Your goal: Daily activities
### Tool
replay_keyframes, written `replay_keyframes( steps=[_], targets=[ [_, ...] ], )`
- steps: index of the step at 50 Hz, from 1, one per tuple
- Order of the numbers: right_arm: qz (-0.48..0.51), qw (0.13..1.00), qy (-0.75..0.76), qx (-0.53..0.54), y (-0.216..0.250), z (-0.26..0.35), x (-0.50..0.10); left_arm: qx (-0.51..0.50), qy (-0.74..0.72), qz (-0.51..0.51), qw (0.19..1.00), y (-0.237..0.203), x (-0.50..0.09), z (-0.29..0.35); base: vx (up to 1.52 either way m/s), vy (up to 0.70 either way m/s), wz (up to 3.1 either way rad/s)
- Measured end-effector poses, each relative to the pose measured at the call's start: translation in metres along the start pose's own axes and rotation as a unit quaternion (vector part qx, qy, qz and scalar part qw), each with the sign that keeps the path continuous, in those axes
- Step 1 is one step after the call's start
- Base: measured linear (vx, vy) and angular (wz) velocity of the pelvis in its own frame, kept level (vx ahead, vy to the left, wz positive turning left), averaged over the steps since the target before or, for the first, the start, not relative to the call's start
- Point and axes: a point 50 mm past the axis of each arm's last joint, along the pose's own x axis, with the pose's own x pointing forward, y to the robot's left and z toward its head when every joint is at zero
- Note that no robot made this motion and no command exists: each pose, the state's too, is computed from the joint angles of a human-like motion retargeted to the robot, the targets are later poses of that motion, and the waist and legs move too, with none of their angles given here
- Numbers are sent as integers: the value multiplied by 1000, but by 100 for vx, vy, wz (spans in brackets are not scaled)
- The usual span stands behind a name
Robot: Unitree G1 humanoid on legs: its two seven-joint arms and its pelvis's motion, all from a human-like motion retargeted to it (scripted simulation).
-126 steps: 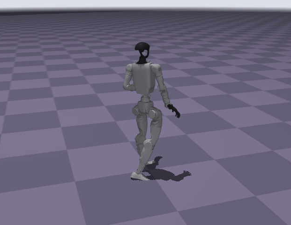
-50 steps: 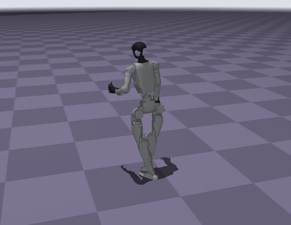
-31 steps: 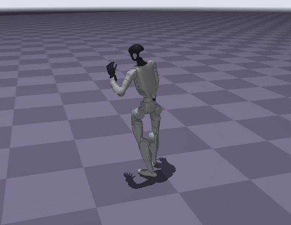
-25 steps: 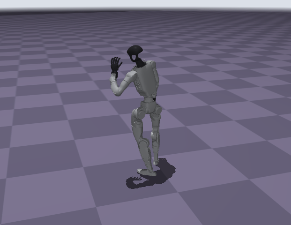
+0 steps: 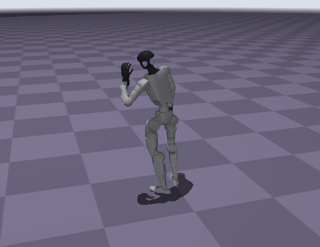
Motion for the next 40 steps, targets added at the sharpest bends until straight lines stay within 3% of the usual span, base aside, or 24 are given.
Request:
replay_keyframes(
  steps=[10, 21, 27, 40],
  targets=[
    [-90, 996, -6, -23, -24, 3, 9, -17, 281, 58, 958, 14, -77, -19, 6, -10, -8],
    [-118, 985, -45, -116, -46, 3, 20, -68, 651, 96, 750, -19, -222, 8, 4, -8, -5],
    [-104, 979, -50, -166, -51, -3, 23, -110, 716, 88, 684, -47, -253, 25, 0, -2, -1],
    [-86, 974, -65, -201, -53, -1, 26, -178, 748, 76, 635, -72, -262, 37, 0, 0, -8]
  ],
)
